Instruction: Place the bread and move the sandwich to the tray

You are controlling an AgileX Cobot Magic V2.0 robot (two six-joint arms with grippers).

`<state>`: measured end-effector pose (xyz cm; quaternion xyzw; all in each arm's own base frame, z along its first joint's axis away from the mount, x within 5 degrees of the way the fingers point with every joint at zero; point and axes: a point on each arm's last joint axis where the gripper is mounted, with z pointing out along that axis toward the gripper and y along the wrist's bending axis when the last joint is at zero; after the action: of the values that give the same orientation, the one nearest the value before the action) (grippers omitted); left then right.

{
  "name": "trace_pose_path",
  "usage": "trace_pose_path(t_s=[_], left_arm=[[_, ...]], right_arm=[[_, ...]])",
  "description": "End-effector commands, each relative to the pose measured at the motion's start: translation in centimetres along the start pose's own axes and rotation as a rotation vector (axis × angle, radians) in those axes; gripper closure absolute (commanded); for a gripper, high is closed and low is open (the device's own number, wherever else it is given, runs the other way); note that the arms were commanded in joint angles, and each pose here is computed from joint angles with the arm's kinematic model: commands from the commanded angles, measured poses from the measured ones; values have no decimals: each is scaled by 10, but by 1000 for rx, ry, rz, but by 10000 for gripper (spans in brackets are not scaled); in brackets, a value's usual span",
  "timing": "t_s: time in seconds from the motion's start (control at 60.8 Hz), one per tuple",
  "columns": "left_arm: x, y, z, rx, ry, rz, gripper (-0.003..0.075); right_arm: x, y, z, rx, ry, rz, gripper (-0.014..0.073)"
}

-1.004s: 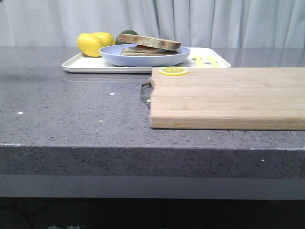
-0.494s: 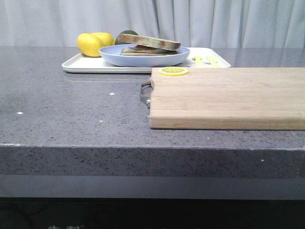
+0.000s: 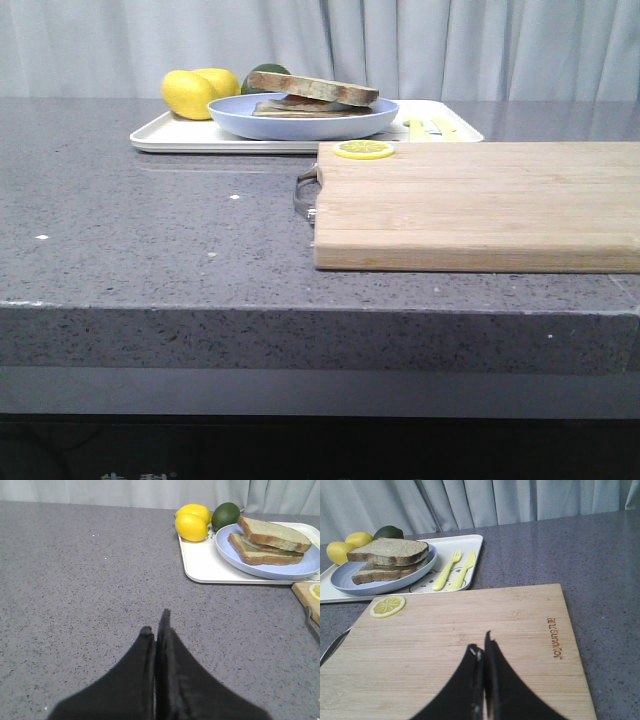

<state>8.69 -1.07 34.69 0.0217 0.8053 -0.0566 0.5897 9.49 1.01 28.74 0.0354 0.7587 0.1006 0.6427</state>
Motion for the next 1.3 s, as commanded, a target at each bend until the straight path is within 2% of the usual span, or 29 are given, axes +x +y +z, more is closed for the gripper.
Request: trace_pose_path(t_s=[0.0,0.247,1.152,1.283], left_arm=[[-4,-1,-14,5,-157,-22,741],[12,-3,-36,17,-255,-29,741],[12,-3,-36,17,-253,-28,741],[20,-2,-32,13,-244,-29,741]], right_arm=[[-16,1,-2,3,-102,0,663],[-16,1,-2,3,-102,0,663],[-16,1,-2,3,-102,0,663],[-16,1,-2,3,-102,0,663]])
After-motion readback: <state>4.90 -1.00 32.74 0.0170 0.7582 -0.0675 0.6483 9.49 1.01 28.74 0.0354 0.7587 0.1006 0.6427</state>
